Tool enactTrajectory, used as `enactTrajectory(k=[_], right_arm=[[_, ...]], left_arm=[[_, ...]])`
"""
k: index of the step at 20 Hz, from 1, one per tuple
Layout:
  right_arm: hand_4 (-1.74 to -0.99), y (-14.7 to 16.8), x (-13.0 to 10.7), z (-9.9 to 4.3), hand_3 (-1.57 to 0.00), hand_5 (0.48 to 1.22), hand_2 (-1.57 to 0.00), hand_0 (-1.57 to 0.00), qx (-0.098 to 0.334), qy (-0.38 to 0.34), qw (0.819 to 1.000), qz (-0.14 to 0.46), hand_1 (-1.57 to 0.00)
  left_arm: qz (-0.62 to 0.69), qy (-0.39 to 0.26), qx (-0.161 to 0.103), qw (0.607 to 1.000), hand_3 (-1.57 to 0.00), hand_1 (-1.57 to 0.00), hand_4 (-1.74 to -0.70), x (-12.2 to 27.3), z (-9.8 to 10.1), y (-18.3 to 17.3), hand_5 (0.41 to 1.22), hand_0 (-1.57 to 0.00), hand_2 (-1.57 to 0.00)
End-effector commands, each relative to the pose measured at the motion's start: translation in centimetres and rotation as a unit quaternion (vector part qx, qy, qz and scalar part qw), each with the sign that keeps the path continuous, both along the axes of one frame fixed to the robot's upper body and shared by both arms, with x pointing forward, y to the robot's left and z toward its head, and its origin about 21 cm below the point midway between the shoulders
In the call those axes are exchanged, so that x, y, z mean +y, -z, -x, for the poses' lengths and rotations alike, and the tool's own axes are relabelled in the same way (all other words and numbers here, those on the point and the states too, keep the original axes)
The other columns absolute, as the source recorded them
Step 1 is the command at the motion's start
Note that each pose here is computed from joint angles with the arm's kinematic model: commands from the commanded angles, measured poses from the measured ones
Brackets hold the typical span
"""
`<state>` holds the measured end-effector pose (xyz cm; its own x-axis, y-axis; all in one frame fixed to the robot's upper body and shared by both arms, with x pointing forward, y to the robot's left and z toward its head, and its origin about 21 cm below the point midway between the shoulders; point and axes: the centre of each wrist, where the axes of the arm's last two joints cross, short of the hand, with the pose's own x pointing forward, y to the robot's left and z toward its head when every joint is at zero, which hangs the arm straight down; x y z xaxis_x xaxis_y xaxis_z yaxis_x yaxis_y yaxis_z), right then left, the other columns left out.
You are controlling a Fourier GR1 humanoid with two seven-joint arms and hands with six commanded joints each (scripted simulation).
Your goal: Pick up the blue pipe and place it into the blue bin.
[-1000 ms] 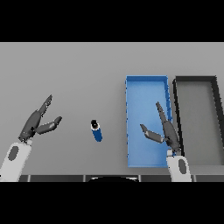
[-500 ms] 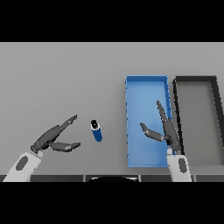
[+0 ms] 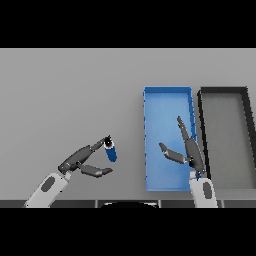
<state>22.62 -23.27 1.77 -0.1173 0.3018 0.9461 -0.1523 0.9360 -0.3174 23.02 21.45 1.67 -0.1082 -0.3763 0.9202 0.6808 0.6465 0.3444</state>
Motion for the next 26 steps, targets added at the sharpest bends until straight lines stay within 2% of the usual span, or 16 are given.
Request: enactTrajectory(k=[1,4,7,9,11,12,13,14,16,17,18,19,21,23,26], right_arm=[[-1.207,0.1,-0.3,0.0,0.00,0.555,0.00,0.00,0.004,0.004,1.000,0.000,0.00],[-1.207,0.0,-0.3,0.3,0.00,0.551,0.00,0.00,-0.007,0.002,1.000,-0.007,0.00],[-1.202,0.3,-0.3,0.1,0.00,0.549,0.00,0.00,0.005,0.009,1.000,-0.007,0.00],[-1.200,0.1,-0.5,0.0,0.00,0.547,0.00,0.00,-0.002,0.006,1.000,-0.005,0.00],[-1.195,0.3,-0.4,0.5,0.00,0.548,0.00,0.00,-0.001,0.006,1.000,-0.001,0.00],[-1.192,0.0,-0.5,0.2,0.00,0.549,0.00,0.00,-0.002,0.007,1.000,-0.002,0.00],[-1.188,-0.2,-0.8,0.2,0.00,0.550,0.00,0.00,0.001,0.011,1.000,0.000,0.00],[-1.186,0.1,-0.9,0.6,0.00,0.554,0.00,0.00,0.001,0.008,1.000,0.002,0.00],[-1.196,0.2,-0.4,0.4,0.00,0.560,0.00,0.00,-0.001,0.007,1.000,-0.007,0.00],[-1.192,0.3,-0.6,0.5,0.00,0.560,0.00,0.00,0.002,0.008,1.000,-0.002,0.00],[-1.191,0.3,-0.4,0.4,0.00,0.561,0.00,0.00,0.000,0.009,1.000,-0.002,0.00],[-1.189,-0.1,-0.7,0.2,0.00,0.562,0.00,0.00,-0.003,0.006,1.000,-0.002,0.00],[-1.182,0.2,-1.0,0.3,0.00,0.562,0.00,0.00,-0.001,0.007,1.000,0.001,0.00],[-1.178,0.2,-0.7,0.3,0.00,0.561,0.00,0.00,-0.002,0.008,1.000,0.004,0.00],[-1.176,0.3,-0.9,0.3,0.00,0.559,0.00,0.00,0.002,0.009,1.000,0.002,0.00]], left_arm=[[0.007,0.000,-0.004,1.000,0.00,0.00,-1.14,-0.2,0.0,0.5,0.488,0.00,0.00],[0.023,-0.009,0.003,1.000,0.00,0.00,-1.13,-1.7,-0.5,1.7,0.491,0.00,0.00],[0.033,-0.018,0.018,0.999,0.00,0.00,-1.14,-2.8,-1.3,2.9,0.497,0.00,0.00],[0.027,-0.019,-0.001,0.999,0.00,0.00,-1.10,-3.3,-1.8,3.4,0.497,0.00,0.00],[0.040,-0.017,0.004,0.999,0.00,0.00,-1.10,-4.5,-1.7,3.9,0.517,0.00,-0.02],[0.056,-0.013,0.006,0.998,-0.02,0.00,-1.12,-4.7,-1.8,4.0,0.543,0.00,-0.05],[0.068,-0.017,0.008,0.998,-0.04,0.00,-1.14,-4.9,-2.1,4.0,0.567,0.00,-0.09],[0.086,-0.019,0.022,0.996,-0.11,-0.04,-1.18,-5.1,-2.3,3.8,0.601,0.00,-0.17],[0.111,-0.016,0.037,0.993,-0.35,-0.25,-1.27,-6.0,-2.3,4.0,0.675,-0.04,-0.42],[0.123,-0.016,0.045,0.991,-0.59,-0.41,-1.30,-6.2,-2.2,4.1,0.784,-0.18,-0.58],[0.135,-0.020,0.044,0.990,-0.78,-0.64,-1.38,-6.3,-2.1,4.1,0.872,-0.42,-0.78],[0.134,-0.023,0.039,0.990,-0.91,-0.83,-1.45,-6.2,-2.2,4.1,0.941,-0.65,-0.94],[0.138,-0.014,0.034,0.990,-1.11,-1.10,-1.55,-6.6,-1.6,4.1,1.042,-0.98,-1.16],[0.140,-0.007,0.031,0.990,-1.26,-1.27,-1.62,-7.3,-1.1,4.1,1.106,-1.19,-1.31],[0.142,0.001,0.005,0.990,-1.41,-1.42,-1.54,-7.8,-0.9,3.8,1.162,-1.38,-1.44]])
